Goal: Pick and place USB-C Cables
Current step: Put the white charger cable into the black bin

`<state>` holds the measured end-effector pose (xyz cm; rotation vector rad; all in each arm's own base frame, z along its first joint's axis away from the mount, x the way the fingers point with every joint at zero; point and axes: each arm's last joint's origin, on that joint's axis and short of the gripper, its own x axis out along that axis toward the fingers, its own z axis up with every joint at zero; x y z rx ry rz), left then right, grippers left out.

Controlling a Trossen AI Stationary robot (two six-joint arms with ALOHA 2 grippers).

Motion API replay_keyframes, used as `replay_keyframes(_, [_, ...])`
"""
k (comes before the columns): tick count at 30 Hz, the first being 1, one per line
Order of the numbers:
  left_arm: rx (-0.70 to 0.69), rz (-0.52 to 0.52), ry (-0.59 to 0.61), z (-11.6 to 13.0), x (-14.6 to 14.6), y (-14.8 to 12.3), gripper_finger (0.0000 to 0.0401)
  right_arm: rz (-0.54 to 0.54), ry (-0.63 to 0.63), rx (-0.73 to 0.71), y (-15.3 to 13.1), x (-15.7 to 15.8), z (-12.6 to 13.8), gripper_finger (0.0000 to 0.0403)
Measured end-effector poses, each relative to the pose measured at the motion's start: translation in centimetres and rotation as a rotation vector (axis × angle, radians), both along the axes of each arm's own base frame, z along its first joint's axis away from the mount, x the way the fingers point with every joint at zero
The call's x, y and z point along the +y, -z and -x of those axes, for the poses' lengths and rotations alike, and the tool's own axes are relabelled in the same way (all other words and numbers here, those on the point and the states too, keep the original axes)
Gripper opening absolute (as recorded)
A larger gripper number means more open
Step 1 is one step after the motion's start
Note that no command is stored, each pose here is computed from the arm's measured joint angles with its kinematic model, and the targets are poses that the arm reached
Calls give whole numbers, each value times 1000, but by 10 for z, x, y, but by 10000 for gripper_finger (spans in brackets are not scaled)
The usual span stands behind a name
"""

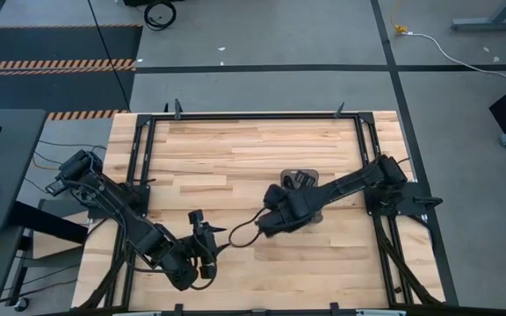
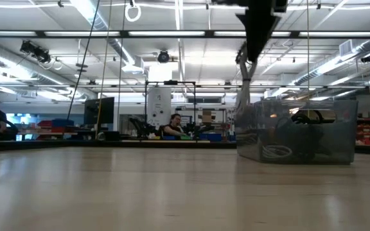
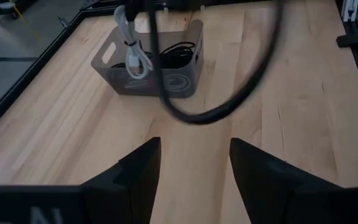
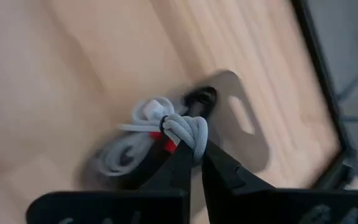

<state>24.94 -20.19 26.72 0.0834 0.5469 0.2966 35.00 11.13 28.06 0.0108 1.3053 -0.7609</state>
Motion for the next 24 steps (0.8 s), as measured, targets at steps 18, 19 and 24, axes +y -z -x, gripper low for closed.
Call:
replay_keyframes(18, [19, -2, -6, 2, 2, 2, 199, 206, -63, -124, -15, 7, 0, 20])
replay_keyframes(19, [21, -3, -5, 2, 2, 2, 199, 252, -82, -151, -18, 11, 0, 20])
replay_keyframes(24, [41, -24, -3, 3, 3, 4, 199, 295, -121, -199, -31, 16, 1, 20])
